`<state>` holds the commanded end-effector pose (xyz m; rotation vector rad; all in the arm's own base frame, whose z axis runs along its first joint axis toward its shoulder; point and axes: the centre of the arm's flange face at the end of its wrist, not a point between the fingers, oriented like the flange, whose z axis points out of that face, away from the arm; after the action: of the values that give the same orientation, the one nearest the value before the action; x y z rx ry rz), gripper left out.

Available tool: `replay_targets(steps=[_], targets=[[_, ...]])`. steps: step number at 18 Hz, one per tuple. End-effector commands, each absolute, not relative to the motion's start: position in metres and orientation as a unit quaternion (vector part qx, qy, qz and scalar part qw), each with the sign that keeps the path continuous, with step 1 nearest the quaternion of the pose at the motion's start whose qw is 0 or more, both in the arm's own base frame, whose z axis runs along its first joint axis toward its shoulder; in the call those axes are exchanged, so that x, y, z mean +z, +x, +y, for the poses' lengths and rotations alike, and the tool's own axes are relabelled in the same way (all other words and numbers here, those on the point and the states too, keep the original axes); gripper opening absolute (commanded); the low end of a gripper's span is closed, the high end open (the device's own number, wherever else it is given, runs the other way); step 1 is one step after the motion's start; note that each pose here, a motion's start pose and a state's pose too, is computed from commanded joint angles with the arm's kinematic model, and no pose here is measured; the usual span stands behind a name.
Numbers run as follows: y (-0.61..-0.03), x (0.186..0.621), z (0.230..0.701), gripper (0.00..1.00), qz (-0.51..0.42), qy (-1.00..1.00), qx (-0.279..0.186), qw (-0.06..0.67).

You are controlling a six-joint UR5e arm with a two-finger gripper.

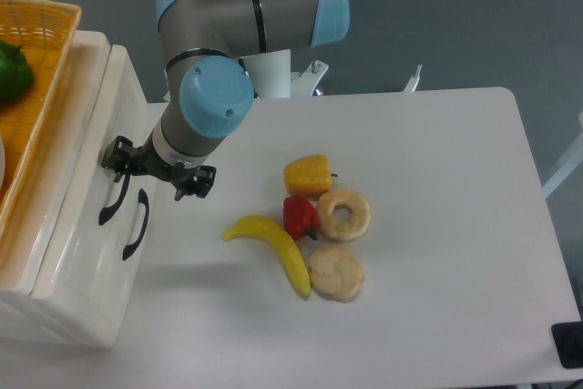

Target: Slide open the top white drawer

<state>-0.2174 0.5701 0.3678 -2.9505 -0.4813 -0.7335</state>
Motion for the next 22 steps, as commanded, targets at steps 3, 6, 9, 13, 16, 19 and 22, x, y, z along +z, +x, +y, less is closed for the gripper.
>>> replay_targets(steps=[3, 6, 9, 13, 16, 19, 22], targets=[[-0.219, 0.359, 0.572, 1.0, -0.157, -0.958, -0.24, 0.026], [-0.22, 0.351, 0.573, 1.0, -0.158, -0.957, -0.241, 0.022], [-0.221, 0.349, 0.574, 1.0, -0.157, -0.958, -0.24, 0.023], [-0.224, 0.345, 0.575, 1.0, -0.153, -0.96, -0.232, 0.02], [-0.224, 0.346, 0.575, 1.0, -0.152, -0.961, -0.231, 0.021], [-0.224, 0.351, 0.573, 1.0, -0.152, -0.961, -0.229, 0.024], [-0.224, 0.352, 0.573, 1.0, -0.143, -0.963, -0.227, 0.026]])
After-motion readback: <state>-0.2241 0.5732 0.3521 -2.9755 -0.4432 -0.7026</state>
